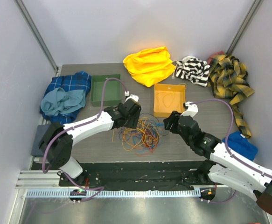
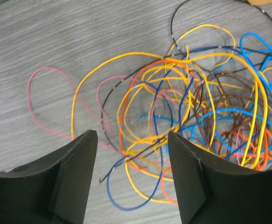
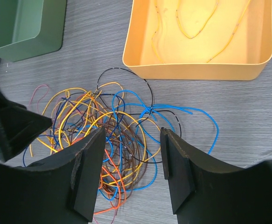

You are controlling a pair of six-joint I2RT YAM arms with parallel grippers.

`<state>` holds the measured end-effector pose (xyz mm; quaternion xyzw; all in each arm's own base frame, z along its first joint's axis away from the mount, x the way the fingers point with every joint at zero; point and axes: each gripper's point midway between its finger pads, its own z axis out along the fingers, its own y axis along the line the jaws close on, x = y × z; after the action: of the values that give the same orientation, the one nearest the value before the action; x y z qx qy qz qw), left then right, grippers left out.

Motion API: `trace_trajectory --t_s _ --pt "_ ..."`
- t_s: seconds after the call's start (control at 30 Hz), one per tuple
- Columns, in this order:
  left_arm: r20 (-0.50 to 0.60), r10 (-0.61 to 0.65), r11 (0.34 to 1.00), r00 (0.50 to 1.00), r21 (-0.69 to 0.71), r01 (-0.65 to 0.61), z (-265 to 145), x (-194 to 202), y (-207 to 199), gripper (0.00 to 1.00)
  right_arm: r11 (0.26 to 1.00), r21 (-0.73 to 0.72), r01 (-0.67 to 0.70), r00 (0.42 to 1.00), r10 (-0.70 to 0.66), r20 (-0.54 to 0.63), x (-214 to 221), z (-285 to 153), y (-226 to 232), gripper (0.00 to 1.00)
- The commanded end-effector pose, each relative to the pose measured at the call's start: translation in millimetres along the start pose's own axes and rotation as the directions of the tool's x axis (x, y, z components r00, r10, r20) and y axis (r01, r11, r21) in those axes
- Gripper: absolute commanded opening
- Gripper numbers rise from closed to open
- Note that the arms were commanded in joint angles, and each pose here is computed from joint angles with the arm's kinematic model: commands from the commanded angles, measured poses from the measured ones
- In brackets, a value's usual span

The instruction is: Untangle the cables

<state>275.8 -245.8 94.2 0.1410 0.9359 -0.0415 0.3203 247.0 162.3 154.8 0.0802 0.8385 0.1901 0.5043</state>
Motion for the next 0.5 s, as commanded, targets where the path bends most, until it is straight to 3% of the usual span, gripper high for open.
trace_trajectory --t_s 0.0,0.2,0.47 --pt "0.030 -0.002 1.000 1.000 0.023 0.001 -1 -18 -11 0.66 1.000 -0.014 -0.018 0.998 0.019 0.058 -14 -5 3 0.58" --pt "0.085 -0.017 0.997 0.996 0.075 0.010 -22 -23 -9 0.66 1.000 -0.013 -0.017 0.999 0.018 0.050 -7 -4 -1 0.58" --pt "-0.046 0.053 0.966 0.997 0.257 -0.040 -38 17 -48 0.59 0.999 -0.026 -0.024 0.999 0.025 0.048 -8 -3 2 0.58"
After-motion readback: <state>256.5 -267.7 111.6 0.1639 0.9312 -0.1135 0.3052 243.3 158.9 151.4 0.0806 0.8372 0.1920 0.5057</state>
